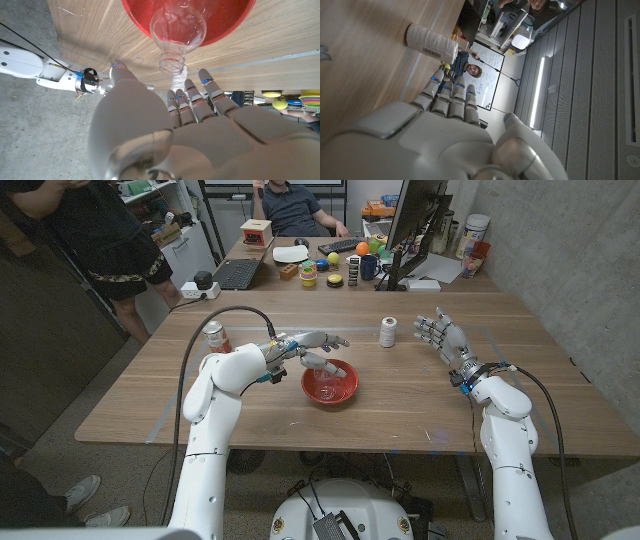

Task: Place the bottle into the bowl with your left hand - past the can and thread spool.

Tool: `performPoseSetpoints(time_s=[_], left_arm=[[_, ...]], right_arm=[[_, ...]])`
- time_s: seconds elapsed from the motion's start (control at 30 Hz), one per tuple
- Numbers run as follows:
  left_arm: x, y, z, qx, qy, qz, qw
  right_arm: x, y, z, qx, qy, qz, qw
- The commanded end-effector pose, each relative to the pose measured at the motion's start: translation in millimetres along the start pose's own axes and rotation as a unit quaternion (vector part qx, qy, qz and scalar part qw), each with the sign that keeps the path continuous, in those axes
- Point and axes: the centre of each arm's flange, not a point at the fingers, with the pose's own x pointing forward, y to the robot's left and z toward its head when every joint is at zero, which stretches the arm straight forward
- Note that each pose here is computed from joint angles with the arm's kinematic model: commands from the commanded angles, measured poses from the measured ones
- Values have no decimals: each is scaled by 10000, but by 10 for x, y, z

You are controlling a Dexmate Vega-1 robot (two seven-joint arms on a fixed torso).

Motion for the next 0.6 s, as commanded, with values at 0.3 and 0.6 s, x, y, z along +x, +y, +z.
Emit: performPoseSetpoints(time_s=[0.3,0.6], left_arm=[[-55,187,102,9,-113,411,9991],[-56,262,143,-42,-207,519,9984]], right_arm=[[-9,-23,-26,24,6,5,10000],[-17,-39,-33,35,-7,-20,10000]])
